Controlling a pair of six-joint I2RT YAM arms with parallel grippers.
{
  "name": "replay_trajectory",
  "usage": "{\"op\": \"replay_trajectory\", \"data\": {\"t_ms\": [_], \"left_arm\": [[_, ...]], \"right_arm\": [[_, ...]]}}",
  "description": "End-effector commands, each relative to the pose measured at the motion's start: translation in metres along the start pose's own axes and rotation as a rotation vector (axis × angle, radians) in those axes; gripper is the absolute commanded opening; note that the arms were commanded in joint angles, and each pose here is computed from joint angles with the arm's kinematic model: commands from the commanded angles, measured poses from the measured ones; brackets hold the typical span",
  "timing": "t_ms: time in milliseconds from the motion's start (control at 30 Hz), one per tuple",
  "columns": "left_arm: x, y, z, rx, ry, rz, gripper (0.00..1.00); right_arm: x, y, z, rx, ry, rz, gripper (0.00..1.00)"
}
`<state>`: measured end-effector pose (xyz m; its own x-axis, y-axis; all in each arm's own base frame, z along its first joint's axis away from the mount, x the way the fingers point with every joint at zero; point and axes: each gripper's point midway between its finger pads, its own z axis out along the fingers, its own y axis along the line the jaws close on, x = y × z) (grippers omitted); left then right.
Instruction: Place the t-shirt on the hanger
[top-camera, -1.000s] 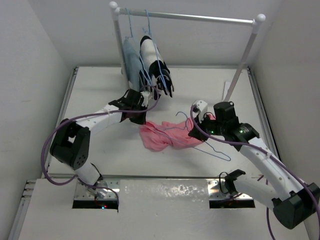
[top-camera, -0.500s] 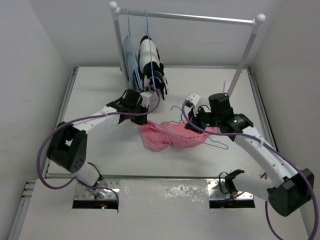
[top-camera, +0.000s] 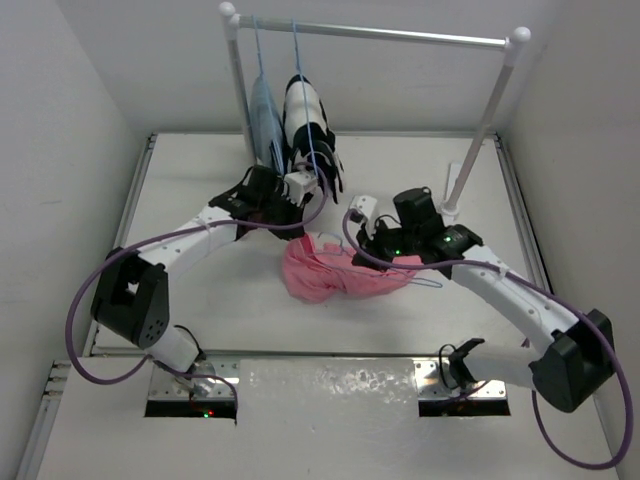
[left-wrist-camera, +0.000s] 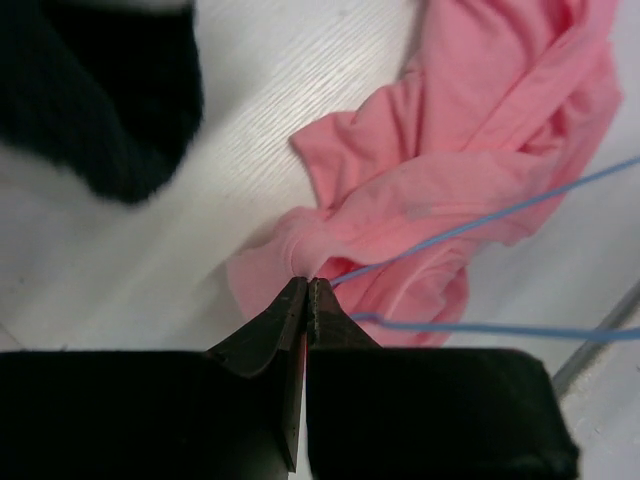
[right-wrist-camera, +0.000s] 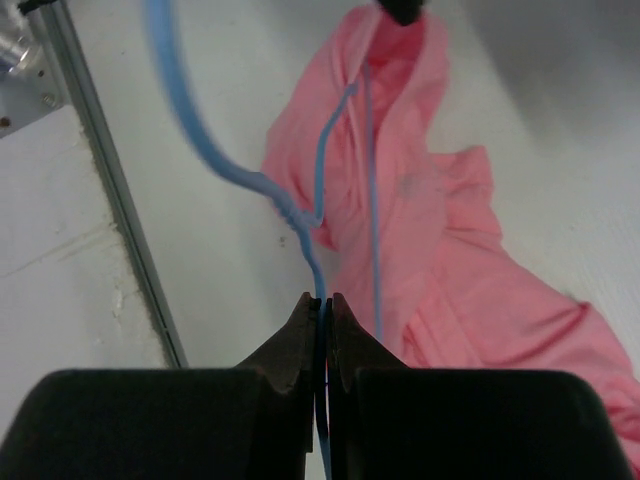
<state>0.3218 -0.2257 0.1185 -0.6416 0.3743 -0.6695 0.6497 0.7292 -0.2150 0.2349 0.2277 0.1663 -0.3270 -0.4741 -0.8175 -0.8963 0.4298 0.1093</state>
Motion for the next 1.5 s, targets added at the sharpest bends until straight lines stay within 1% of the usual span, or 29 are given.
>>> {"op": "replay_trajectory", "data": {"t_ms": [0,33,133,167,200,233,267,300,333,367,467,500,533,600,700,767,833,900,933,1000,1033,1067,1133,1167,1233,1267,1367,1433,1467], "left_arm": [[-0.040,-0.028,-0.019,0.153,-0.118,0.114,0.00],[-0.033,-0.033,-0.020,0.183,-0.108,0.124,0.00],[-0.016,-0.044,-0.023,0.243,-0.075,0.140,0.00],[-0.013,-0.047,-0.026,0.255,-0.073,0.148,0.00],[-0.012,-0.051,-0.028,0.277,-0.073,0.163,0.00],[-0.010,-0.054,-0.033,0.289,-0.071,0.169,0.00],[-0.010,-0.057,-0.036,0.300,-0.075,0.174,0.00],[-0.009,-0.059,-0.038,0.312,-0.077,0.179,0.00],[-0.010,-0.062,-0.044,0.314,-0.086,0.184,0.00],[-0.008,-0.062,-0.046,0.313,-0.086,0.186,0.00],[-0.011,-0.062,-0.054,0.295,-0.105,0.210,0.00],[-0.013,-0.062,-0.055,0.292,-0.112,0.216,0.00],[-0.015,-0.062,-0.057,0.288,-0.120,0.218,0.00],[-0.020,-0.064,-0.060,0.296,-0.135,0.219,0.00],[-0.035,-0.072,-0.067,0.328,-0.171,0.214,0.00],[-0.041,-0.080,-0.071,0.366,-0.186,0.222,0.00],[-0.039,-0.078,-0.070,0.364,-0.180,0.224,0.00],[-0.032,-0.069,-0.063,0.319,-0.161,0.244,0.00],[-0.028,-0.064,-0.060,0.299,-0.147,0.251,0.01],[-0.020,-0.058,-0.057,0.283,-0.113,0.311,0.09],[-0.018,-0.058,-0.057,0.289,-0.104,0.338,0.20],[-0.015,-0.056,-0.057,0.295,-0.098,0.396,0.25],[-0.003,-0.051,-0.055,0.289,-0.052,0.434,0.32],[0.000,-0.042,-0.053,0.251,-0.034,0.471,0.32],[0.006,-0.029,-0.054,0.190,0.008,0.490,0.31],[0.008,-0.026,-0.055,0.187,0.014,0.531,0.31],[0.027,-0.031,-0.061,0.243,0.047,0.602,0.31],[0.037,-0.038,-0.067,0.281,0.055,0.623,0.31],[0.041,-0.038,-0.068,0.292,0.061,0.663,0.31]], "right_arm": [[-0.023,0.024,0.015,-0.096,-0.046,-0.081,0.00],[-0.018,0.026,0.018,-0.099,-0.041,-0.077,0.00],[-0.015,0.027,0.021,-0.091,-0.081,-0.069,0.00],[-0.021,0.026,0.022,-0.087,-0.108,-0.073,0.00],[-0.018,0.026,0.023,-0.078,-0.113,-0.033,0.00],[-0.020,0.024,0.023,-0.061,-0.130,-0.022,0.00],[-0.033,0.018,0.024,-0.031,-0.187,-0.029,0.00],[-0.025,0.012,0.028,0.009,-0.193,0.029,0.00],[-0.026,0.008,0.028,0.037,-0.217,0.045,0.00],[-0.040,0.002,0.027,0.070,-0.287,0.030,0.00],[-0.032,-0.010,0.033,0.136,-0.292,0.075,0.00],[-0.025,-0.010,0.036,0.135,-0.289,0.094,0.00],[-0.031,-0.011,0.037,0.134,-0.325,0.086,0.00],[-0.028,-0.005,0.043,0.100,-0.328,0.104,0.00],[-0.024,0.003,0.054,0.063,-0.311,0.112,0.00],[-0.028,0.008,0.056,0.053,-0.336,0.106,0.00],[-0.034,0.011,0.057,0.041,-0.357,0.094,0.00],[-0.033,0.015,0.057,0.019,-0.361,0.093,0.00],[-0.033,0.017,0.058,0.010,-0.361,0.092,0.00],[-0.021,0.022,0.062,-0.014,-0.348,0.125,0.00],[-0.023,0.023,0.064,-0.020,-0.377,0.124,0.00],[-0.016,0.024,0.067,-0.028,-0.374,0.138,0.00],[0.007,0.021,0.077,-0.017,-0.333,0.164,0.00],[0.015,0.020,0.080,-0.011,-0.316,0.162,0.00],[0.023,0.016,0.086,0.003,-0.293,0.164,0.00],[0.025,0.014,0.088,0.012,-0.287,0.162,0.00],[0.031,0.011,0.096,0.018,-0.270,0.181,0.00],[0.032,0.010,0.098,0.020,-0.281,0.191,0.00],[0.039,0.010,0.099,0.020,-0.271,0.206,0.00]]}}
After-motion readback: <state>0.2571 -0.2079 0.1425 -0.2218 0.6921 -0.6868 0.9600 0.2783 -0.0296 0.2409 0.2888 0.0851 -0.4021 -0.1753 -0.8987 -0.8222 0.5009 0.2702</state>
